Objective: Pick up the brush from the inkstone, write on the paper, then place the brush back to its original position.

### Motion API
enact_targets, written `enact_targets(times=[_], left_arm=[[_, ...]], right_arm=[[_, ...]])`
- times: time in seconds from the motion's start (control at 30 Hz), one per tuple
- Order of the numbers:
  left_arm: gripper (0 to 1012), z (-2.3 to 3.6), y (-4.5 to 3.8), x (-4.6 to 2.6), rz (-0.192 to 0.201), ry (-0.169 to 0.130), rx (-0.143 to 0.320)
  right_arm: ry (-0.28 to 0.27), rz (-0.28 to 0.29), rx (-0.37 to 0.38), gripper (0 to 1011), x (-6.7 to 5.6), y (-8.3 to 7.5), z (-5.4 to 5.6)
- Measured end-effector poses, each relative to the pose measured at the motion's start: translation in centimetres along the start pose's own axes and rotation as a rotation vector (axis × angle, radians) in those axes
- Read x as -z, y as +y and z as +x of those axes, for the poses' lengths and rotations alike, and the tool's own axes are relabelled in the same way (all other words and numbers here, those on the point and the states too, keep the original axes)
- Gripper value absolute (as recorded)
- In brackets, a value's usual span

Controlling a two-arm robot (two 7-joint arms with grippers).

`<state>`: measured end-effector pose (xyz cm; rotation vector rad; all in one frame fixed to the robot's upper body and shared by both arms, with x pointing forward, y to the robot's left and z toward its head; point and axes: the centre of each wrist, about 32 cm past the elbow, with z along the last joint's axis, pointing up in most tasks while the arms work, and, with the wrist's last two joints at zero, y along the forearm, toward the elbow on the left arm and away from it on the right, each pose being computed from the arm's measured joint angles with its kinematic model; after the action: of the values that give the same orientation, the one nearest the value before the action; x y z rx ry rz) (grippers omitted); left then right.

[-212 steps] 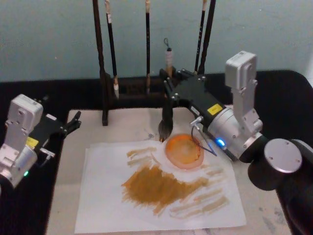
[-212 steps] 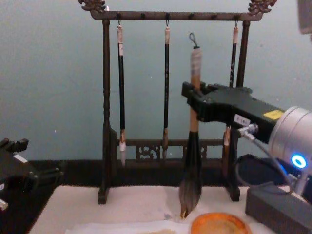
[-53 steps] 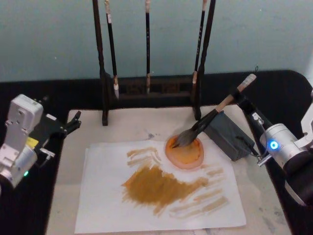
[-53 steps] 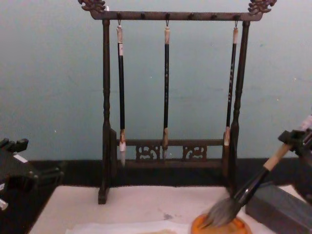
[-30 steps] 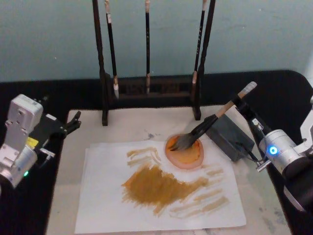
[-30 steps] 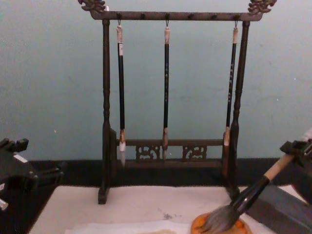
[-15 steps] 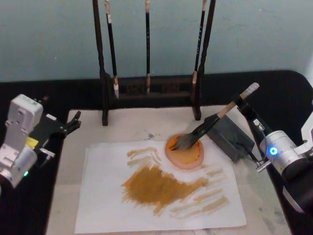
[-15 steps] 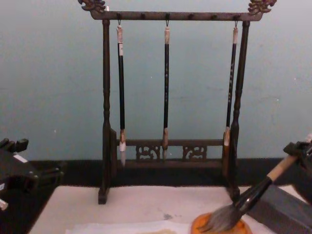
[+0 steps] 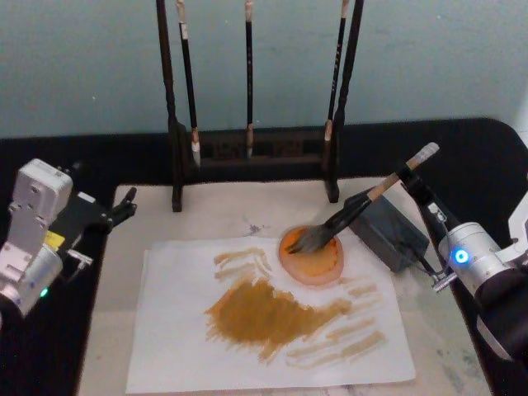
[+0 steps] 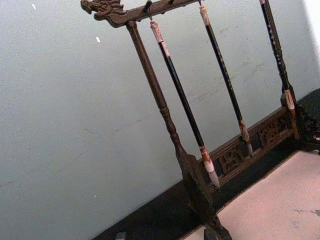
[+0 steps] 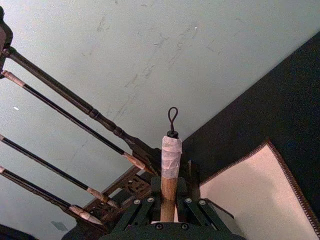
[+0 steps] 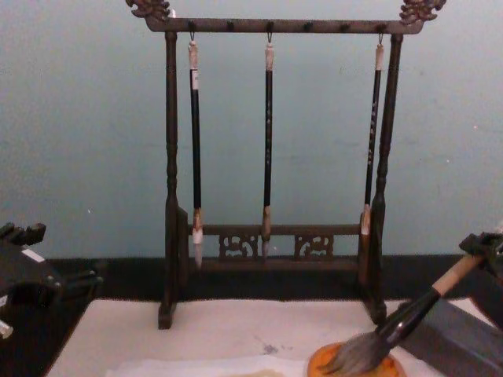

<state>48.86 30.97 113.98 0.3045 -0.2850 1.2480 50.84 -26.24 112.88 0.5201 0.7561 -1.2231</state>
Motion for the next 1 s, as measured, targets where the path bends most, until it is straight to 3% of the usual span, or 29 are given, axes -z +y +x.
enact_targets(times=[0.23,1.0], left_arm=[[1010,0.00,0.00,0.00,0.000,0.000,0.000],[1009,0.00,0.00,0.00,0.000,0.000,0.000]], right_arm=[[0.001,0.000,0.000,176,-0.02,0.01,0.00],[0.002,0.000,-0.002,885,-0.06,0.04,-0.02]])
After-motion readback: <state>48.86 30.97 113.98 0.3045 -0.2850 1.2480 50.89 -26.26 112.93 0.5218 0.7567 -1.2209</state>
